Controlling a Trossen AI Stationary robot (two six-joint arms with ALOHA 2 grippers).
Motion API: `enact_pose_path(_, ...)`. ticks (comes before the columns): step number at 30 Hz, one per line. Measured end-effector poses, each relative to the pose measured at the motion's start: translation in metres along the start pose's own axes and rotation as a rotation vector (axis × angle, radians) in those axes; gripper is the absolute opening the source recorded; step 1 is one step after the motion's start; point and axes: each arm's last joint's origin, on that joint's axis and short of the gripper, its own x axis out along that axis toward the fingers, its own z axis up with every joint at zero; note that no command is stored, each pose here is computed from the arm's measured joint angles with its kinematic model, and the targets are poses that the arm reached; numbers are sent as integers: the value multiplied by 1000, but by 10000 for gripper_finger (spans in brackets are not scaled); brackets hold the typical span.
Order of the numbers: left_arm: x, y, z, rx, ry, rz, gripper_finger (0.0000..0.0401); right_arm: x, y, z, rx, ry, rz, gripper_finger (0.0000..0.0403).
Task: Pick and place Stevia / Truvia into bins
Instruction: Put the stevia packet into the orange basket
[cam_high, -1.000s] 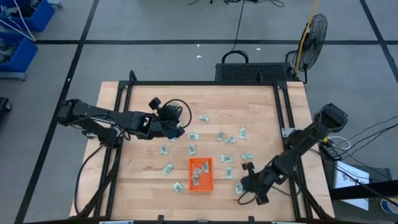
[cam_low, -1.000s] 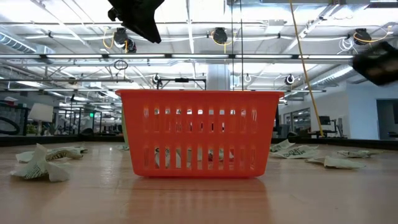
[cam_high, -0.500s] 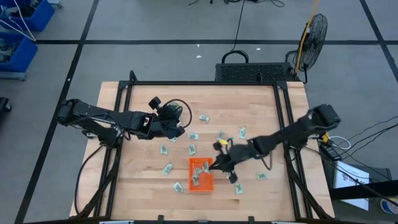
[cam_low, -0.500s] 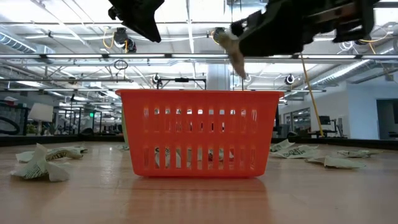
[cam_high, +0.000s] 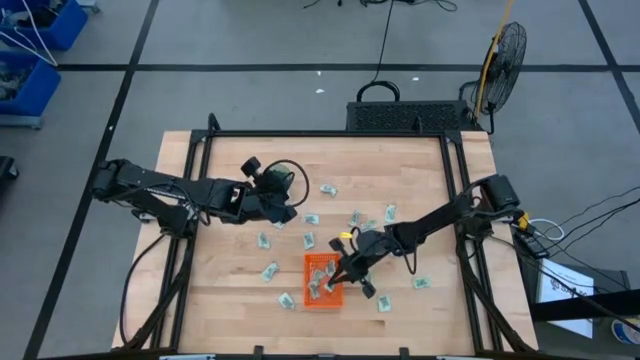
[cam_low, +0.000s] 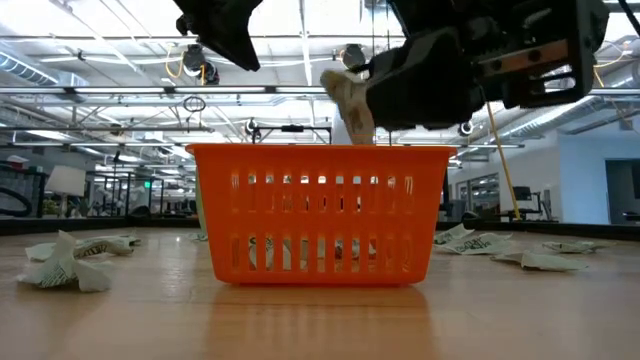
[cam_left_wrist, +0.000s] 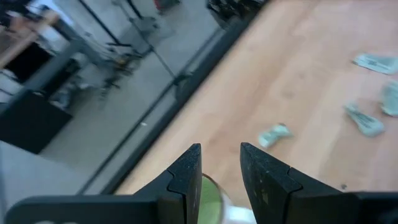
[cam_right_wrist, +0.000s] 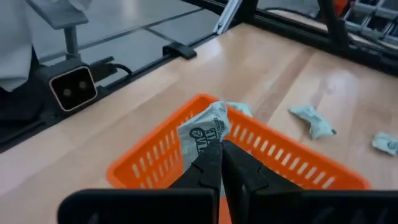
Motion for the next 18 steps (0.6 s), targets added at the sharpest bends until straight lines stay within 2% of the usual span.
enact_pose_path(5, -1, -4, -5, 22, 72, -134, 118, -6, 0, 10, -64, -32, -9, 18)
enact_pose_path(12, -5, -10, -10, 5, 155, -287, 118, -6, 0, 9, -80, -14, -6, 89)
enact_pose_path(15, -11, -17, -12, 1, 204, -423, 118, -6, 0, 8, -98, -4, -6, 113)
enact_pose_path(18, -23, -29, -17, 70, 258, -635, 118, -6, -2, 9, -153, 3, -55, 127)
